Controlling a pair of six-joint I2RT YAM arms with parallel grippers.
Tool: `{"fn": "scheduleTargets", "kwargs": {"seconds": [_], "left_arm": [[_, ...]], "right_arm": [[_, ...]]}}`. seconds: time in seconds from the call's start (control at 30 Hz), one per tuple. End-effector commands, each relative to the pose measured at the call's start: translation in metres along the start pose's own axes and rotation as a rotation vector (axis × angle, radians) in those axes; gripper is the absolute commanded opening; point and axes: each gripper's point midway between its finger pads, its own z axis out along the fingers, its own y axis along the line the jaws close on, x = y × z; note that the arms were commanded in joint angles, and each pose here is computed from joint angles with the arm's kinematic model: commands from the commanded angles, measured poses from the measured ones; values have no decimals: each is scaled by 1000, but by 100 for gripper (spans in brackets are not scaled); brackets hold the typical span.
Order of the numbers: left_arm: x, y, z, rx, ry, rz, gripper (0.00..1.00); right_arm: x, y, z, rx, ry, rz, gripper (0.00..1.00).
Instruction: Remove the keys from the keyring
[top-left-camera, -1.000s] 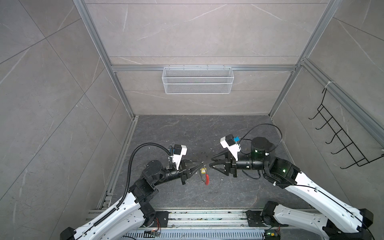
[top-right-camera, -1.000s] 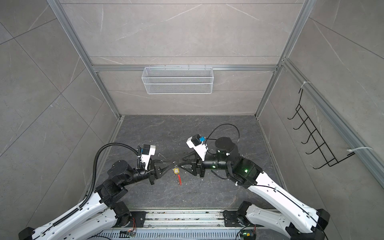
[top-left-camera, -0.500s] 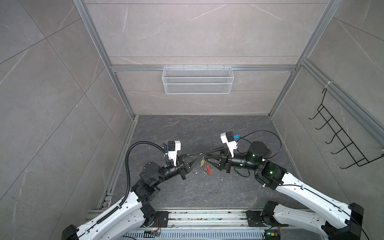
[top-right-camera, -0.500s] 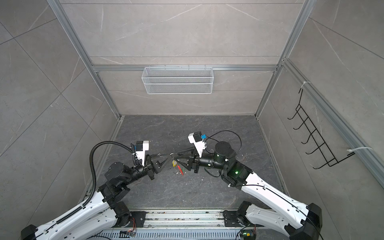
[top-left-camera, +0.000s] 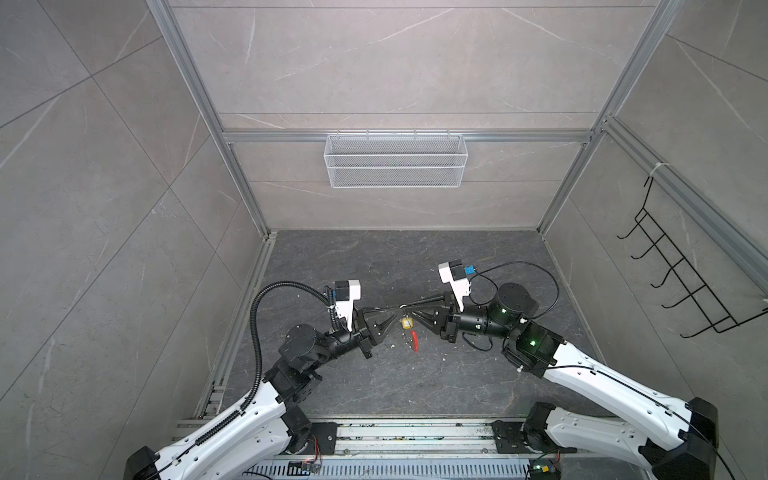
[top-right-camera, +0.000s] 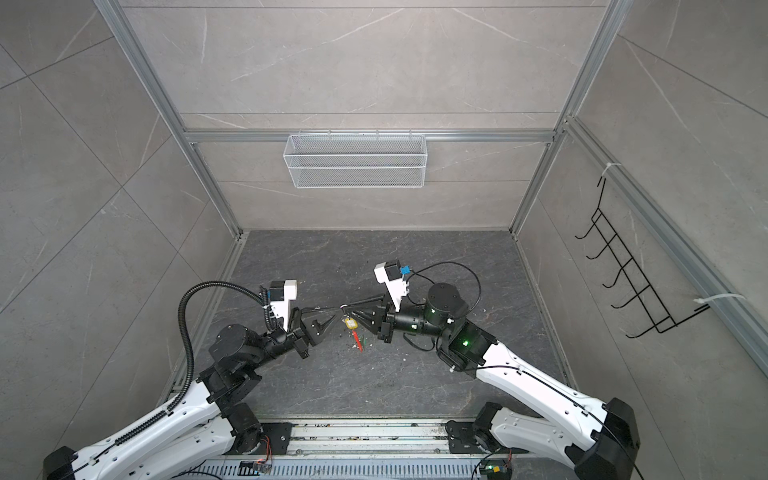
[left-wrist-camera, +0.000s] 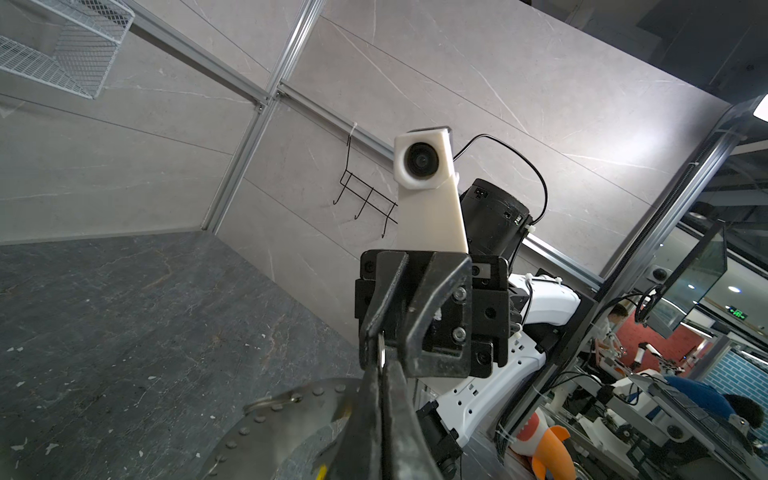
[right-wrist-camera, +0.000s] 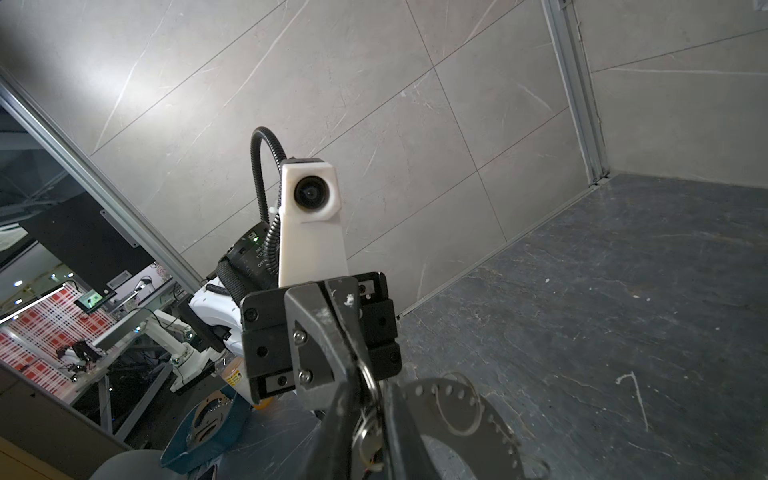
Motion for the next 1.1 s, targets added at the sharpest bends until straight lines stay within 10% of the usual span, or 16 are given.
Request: {"fn": "scheduleTargets", "kwargs": {"seconds": [0.0, 0.2, 0.43, 1.07], "left_arm": [[-19, -14, -1, 41, -69, 31, 0], [-17, -13, -1, 32, -47, 21, 0], [-4, -14, -16, -11, 34, 28, 31], [35, -43, -7, 147, 400, 32, 37]], "right_arm": [[-2, 8, -1, -40, -15, -10, 9], [-1, 10, -7, -17, -1, -31, 0], [15, 10, -25, 73, 135, -113, 0], [36, 29, -45, 40, 477, -241, 0]]}}
